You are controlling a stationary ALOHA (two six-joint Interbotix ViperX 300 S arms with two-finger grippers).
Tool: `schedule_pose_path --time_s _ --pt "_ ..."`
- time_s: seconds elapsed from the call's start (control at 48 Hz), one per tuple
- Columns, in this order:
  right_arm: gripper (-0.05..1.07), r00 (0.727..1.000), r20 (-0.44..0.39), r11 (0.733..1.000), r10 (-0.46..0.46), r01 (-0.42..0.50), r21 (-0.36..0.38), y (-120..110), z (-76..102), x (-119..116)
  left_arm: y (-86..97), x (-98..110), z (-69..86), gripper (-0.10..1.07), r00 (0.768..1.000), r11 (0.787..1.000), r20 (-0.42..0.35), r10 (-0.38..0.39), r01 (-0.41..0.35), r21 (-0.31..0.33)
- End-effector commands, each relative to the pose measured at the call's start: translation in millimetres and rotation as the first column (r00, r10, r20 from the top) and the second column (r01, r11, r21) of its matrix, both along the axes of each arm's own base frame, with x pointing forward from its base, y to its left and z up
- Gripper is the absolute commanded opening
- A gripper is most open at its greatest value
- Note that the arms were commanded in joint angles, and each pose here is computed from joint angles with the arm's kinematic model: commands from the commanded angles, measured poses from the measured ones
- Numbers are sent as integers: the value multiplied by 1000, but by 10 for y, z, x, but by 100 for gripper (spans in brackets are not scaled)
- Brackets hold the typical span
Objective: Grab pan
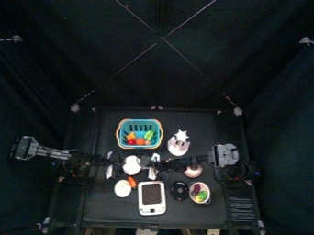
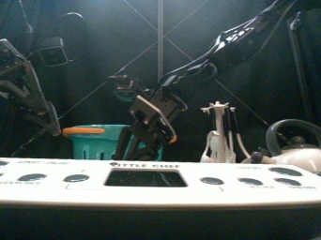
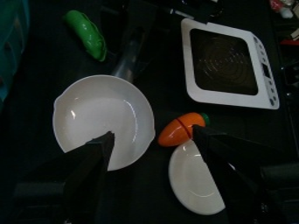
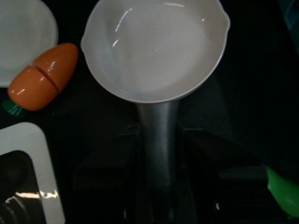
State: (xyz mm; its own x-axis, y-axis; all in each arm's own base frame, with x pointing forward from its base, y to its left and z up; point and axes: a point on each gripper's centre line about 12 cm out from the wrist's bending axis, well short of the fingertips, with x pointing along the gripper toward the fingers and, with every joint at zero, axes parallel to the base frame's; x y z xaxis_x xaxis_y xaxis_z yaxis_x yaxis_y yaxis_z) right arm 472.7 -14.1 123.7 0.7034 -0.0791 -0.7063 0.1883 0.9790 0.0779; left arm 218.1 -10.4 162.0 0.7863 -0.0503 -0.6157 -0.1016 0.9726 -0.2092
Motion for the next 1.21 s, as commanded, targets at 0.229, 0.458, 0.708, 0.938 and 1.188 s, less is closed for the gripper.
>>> schedule_pose_path --time_s 0.229,0.458,0.708,0.938,1.188 --pt "39 999 49 1000 9 -8 -11 -25 208 -16 8 30 40 103 1000 1000 15 5 -5 1" --pt "28 998 60 1000 29 -29 5 2 135 -84 32 27 35 103 1000 1000 9 16 -16 -2" --pt "27 981 173 996 89 -93 11 63 365 -185 35 27 35 103 1000 1000 9 17 -17 -2" --pt "27 973 211 995 94 -101 22 11 389 -224 135 29 -29 103 996 996 -12 85 -86 -26" --pt "27 968 231 994 97 -104 18 -17 451 -272 170 -18 -93 103 993 992 -25 116 -117 -39"
